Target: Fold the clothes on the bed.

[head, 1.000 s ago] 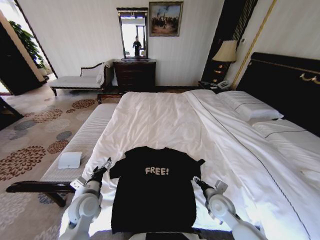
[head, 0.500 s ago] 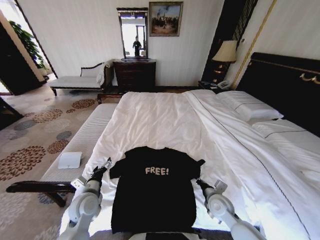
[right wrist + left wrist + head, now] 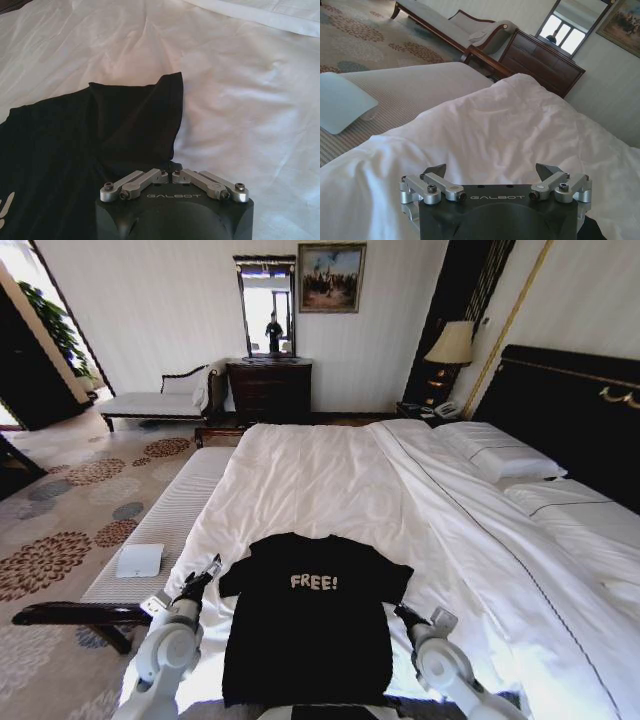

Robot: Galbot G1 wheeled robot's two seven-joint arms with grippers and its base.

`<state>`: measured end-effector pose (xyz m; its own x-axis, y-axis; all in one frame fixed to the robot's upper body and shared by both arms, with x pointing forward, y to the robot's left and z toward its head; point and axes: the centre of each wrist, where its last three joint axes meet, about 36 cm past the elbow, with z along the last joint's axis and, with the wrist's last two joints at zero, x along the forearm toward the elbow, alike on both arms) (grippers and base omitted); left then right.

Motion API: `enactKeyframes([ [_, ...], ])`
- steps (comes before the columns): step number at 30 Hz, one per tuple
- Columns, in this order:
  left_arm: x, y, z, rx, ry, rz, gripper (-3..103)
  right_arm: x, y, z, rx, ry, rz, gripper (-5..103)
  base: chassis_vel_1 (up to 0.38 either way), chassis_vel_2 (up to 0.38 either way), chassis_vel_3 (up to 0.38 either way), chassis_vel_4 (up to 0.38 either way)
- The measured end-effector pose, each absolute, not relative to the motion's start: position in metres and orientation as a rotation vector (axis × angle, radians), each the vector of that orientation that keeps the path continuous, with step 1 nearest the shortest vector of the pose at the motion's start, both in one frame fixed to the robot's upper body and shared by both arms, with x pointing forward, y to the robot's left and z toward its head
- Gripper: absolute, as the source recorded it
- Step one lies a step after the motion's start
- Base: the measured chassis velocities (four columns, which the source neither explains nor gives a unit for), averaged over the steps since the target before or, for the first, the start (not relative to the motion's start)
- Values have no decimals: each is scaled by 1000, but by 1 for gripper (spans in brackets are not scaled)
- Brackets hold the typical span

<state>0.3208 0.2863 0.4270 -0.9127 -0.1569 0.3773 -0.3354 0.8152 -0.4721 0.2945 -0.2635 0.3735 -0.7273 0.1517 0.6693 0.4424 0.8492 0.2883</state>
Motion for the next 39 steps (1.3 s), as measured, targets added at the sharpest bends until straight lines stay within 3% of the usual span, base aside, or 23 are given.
enactKeyframes([
  [19, 320, 284, 425, 381, -2667, 791, 100, 284, -256, 382, -447, -2354, -573, -2, 0, 0, 0, 0],
  [23, 318, 283, 424, 389, -2660, 791, 100, 282, -256, 384, -472, -2362, -566, 19, 0, 0, 0, 0],
  [24, 318, 283, 424, 389, -2660, 791, 100, 282, -256, 384, -472, -2362, -566, 19, 0, 0, 0, 0],
  [26, 316, 285, 423, 398, -2656, 788, 100, 279, -256, 387, -486, -2370, -565, 30, 0, 0, 0, 0],
  [28, 316, 285, 422, 401, -2655, 788, 100, 278, -256, 388, -490, -2375, -567, 30, 0, 0, 0, 0],
  [32, 318, 297, 421, 460, -2644, 800, 100, 278, -257, 400, -515, -2435, -579, 51, 0, 0, 0, 0],
  [34, 319, 300, 420, 475, -2639, 804, 100, 279, -258, 402, -522, -2455, -576, 51, 0, 0, 0, 0],
  [37, 323, 319, 411, 575, -2599, 831, 100, 294, -262, 405, -551, -2613, -594, 68, 0, 0, 0, 0],
  [39, 323, 323, 406, 599, -2588, 829, 100, 301, -262, 407, -564, -2650, -623, 73, 0, 0, 0, 0],
])
